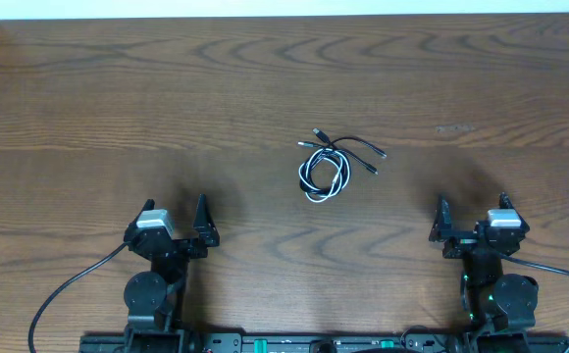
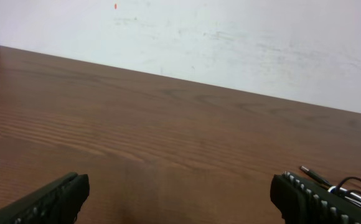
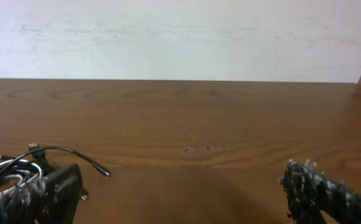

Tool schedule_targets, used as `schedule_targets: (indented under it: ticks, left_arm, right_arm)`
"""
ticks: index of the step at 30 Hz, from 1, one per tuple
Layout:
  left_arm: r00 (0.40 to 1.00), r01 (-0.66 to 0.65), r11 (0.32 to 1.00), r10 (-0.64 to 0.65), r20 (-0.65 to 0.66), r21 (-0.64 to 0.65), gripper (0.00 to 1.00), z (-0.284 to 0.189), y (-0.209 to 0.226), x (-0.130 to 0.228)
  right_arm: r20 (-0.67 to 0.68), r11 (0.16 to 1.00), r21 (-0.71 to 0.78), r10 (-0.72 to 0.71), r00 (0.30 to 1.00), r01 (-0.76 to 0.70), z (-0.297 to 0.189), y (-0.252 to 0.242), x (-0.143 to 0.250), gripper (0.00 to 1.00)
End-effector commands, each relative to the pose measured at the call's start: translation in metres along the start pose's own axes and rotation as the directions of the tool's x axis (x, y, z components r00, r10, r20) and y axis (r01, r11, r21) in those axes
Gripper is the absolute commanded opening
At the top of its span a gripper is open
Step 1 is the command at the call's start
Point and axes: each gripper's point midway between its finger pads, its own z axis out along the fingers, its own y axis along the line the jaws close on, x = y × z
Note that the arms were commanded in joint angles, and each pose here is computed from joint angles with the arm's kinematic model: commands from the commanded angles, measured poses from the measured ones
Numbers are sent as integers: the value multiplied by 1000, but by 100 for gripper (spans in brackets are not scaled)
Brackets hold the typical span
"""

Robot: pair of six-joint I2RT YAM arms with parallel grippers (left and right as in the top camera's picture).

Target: Untangle cables

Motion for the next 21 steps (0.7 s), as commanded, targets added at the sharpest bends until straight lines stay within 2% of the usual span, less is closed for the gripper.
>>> schedule_targets:
  ticks: [1, 21]
  left_arm:
    - [999, -3, 999, 2, -52, -38, 98, 1, 8, 17]
    - [999, -3, 999, 2, -52, -38, 98, 1, 8, 17]
  right_arm:
    - [0, 1000, 15, -11, 1000, 11, 0, -3, 0, 99]
    - [0, 1000, 15, -11, 1000, 11, 0, -3, 0, 99]
